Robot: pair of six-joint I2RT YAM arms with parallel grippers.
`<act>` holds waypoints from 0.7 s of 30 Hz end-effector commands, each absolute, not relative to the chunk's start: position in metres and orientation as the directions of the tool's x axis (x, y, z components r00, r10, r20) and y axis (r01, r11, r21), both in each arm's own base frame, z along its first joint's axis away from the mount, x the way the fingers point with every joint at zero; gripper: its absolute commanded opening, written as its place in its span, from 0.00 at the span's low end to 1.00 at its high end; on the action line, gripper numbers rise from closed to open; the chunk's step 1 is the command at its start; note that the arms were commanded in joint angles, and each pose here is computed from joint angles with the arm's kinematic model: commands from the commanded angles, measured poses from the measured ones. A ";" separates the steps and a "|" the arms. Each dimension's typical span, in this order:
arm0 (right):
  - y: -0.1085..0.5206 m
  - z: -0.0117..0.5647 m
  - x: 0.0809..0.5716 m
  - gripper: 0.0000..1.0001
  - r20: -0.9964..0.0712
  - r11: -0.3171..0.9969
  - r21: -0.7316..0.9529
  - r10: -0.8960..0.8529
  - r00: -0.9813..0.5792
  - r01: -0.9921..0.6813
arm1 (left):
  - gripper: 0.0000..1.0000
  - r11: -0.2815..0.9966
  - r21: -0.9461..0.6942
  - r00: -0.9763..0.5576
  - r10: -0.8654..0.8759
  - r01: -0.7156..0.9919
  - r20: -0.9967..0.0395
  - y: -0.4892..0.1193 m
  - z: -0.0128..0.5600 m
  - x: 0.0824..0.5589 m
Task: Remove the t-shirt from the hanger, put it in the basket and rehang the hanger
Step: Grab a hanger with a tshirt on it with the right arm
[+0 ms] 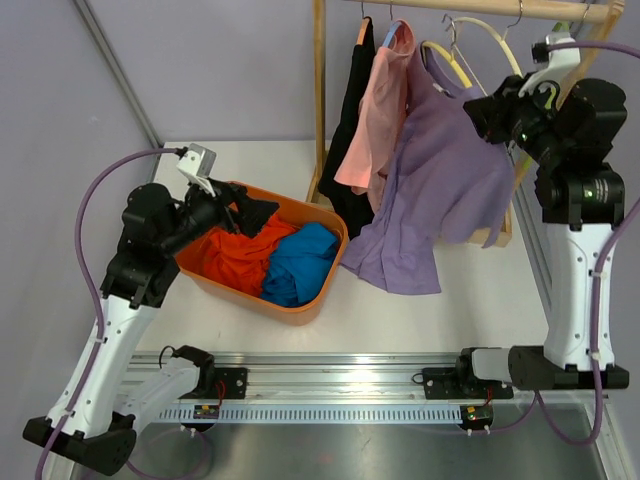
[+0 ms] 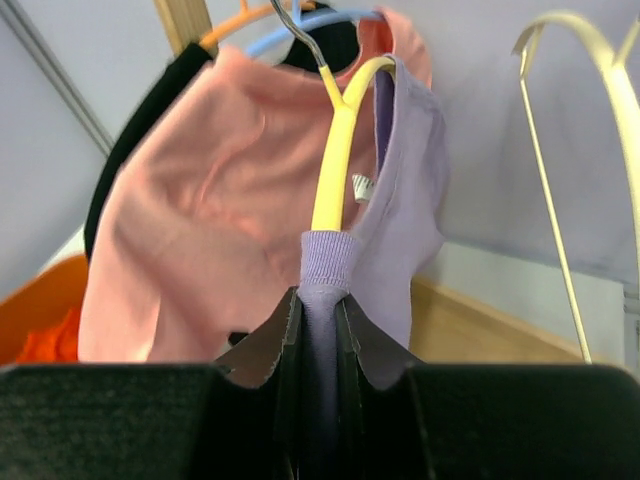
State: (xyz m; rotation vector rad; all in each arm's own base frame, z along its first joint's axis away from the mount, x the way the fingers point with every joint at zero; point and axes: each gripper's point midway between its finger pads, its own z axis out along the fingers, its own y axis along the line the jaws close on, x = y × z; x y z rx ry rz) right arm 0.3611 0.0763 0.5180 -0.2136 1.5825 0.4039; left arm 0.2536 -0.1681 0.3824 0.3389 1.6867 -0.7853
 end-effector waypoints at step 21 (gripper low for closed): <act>0.128 0.372 0.127 0.00 -0.928 0.509 0.008 -0.317 -0.196 -0.861 | 0.99 0.167 0.271 0.251 0.128 0.948 -0.959 -0.311 0.371 0.213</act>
